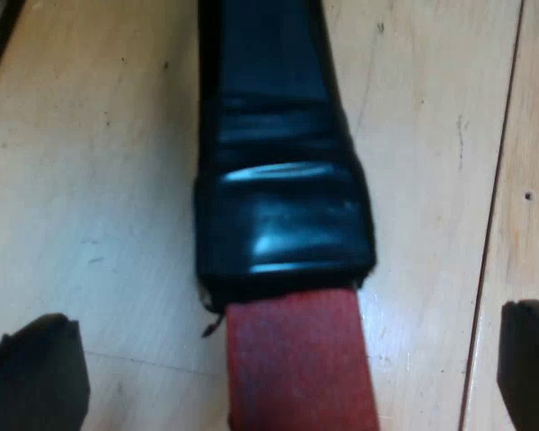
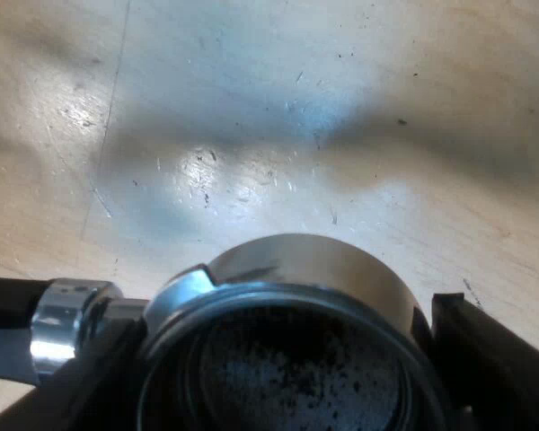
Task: Put the handle in the coffee machine
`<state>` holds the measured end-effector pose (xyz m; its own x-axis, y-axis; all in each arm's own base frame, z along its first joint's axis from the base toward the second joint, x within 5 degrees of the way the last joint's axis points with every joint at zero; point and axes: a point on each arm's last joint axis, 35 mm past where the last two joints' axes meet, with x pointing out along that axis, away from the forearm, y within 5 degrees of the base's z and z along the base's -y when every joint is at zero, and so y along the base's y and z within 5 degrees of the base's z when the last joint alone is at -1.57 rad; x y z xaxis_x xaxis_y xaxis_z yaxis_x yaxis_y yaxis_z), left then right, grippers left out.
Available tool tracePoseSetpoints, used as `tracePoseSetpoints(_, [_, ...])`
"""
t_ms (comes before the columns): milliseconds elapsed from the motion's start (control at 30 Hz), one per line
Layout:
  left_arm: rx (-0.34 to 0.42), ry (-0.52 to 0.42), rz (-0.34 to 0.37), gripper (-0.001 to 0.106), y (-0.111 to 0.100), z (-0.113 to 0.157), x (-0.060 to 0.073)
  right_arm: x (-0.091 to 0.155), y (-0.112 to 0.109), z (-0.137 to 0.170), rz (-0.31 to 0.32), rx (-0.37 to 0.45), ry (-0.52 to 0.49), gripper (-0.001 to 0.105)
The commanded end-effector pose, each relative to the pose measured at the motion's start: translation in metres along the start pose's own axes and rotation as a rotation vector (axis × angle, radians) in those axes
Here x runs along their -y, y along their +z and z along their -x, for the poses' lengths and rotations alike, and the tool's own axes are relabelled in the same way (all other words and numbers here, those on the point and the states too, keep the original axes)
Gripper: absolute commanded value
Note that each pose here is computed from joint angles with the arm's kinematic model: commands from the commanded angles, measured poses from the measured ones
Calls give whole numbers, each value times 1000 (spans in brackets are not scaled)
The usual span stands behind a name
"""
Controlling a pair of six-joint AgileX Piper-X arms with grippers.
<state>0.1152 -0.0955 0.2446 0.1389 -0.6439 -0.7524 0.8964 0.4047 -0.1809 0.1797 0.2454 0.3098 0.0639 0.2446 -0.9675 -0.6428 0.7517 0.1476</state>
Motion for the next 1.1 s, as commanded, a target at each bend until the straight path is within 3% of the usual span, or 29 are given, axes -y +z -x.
tracePoseSetpoints(33, [25,9,-48,93,4,1,0,0,0,10,3,22,25,0])
tracePoseSetpoints(167, [59,23,-69,93,7,0,-2,0,0,10,3,22,25,0])
tracePoseSetpoints(400, [47,37,-95,90,6,0,-2,0,0,10,3,22,25,0])
tracePoseSetpoints(533, [41,51,-94,68,5,0,-2,0,0,10,3,22,25,0])
tracePoseSetpoints(633, [43,47,-95,58,6,0,-2,0,0,10,3,22,25,0])
tracePoseSetpoints(1100, [63,17,-100,56,7,0,-1,0,0,10,-4,22,26,0])
